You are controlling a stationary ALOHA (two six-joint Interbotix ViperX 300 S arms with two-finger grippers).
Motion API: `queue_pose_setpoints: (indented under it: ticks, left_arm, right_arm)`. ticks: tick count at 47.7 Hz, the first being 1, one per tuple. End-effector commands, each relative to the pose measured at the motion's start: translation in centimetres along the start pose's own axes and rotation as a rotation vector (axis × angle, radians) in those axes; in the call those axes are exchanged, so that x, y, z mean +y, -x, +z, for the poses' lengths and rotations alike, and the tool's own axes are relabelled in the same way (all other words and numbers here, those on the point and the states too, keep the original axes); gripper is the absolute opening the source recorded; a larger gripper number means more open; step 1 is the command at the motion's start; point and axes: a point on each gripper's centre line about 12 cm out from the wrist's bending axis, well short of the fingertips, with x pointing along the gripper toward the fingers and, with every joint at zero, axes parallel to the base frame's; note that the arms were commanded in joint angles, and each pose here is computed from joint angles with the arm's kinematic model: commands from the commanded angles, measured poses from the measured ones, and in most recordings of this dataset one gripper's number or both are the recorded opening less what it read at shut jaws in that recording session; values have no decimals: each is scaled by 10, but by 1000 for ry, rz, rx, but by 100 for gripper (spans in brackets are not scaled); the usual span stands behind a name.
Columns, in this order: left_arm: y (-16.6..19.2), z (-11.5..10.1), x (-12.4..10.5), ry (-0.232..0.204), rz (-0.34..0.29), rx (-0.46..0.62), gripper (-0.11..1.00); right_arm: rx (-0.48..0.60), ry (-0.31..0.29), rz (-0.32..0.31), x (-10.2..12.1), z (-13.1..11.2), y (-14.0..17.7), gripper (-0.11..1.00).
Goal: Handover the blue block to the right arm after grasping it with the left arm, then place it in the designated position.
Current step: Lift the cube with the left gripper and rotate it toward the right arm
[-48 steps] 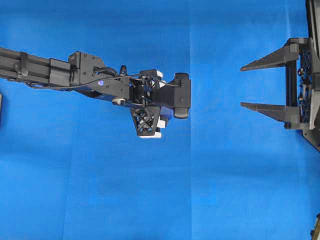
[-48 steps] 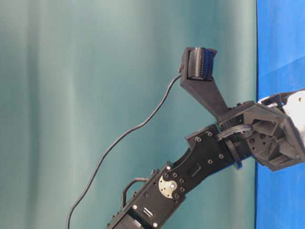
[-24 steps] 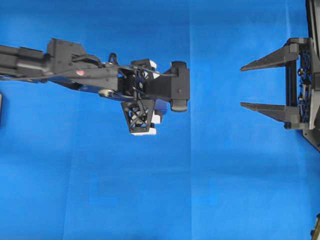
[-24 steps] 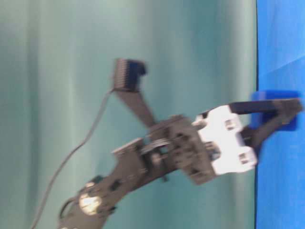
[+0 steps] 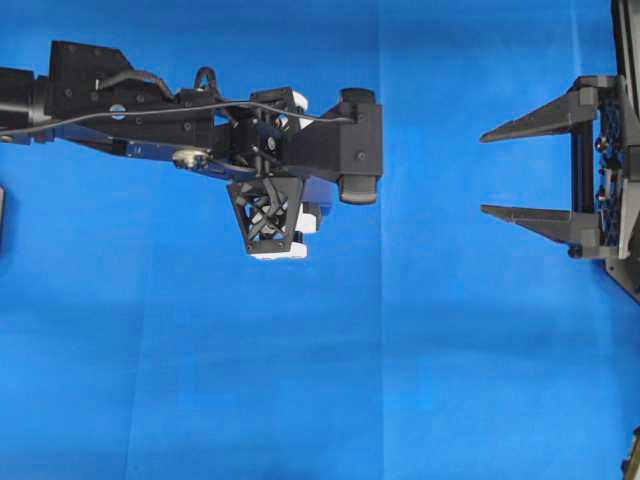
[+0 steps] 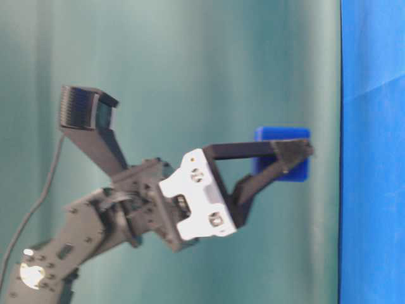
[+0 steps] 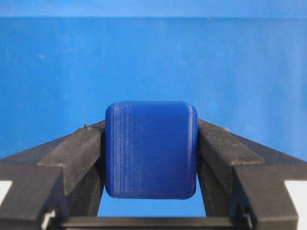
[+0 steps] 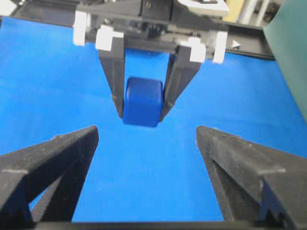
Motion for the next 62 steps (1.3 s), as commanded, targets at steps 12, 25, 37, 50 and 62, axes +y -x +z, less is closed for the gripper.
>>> queue_pose_setpoints:
  ticks: [12,25,37,50,62]
  left_arm:
    - [59,30,1,-12,9,-113,46]
    - [72,28,1,-10,10,-133,46]
    - [80,31,1,-11,10,-130,46]
    - [93,32,1,-11,11,-155,46]
    - [92,31,1,-10,11,-152,46]
  right_arm:
    - [-25,-2,0,0,10,-2,96]
    - [-26,-3,0,0,11,-2,96]
    - [-26,-3,-1,0,11,-2,96]
    - [-28,-3,0,0,12,-2,96]
    - [-28,-3,0,0,12,-2,96]
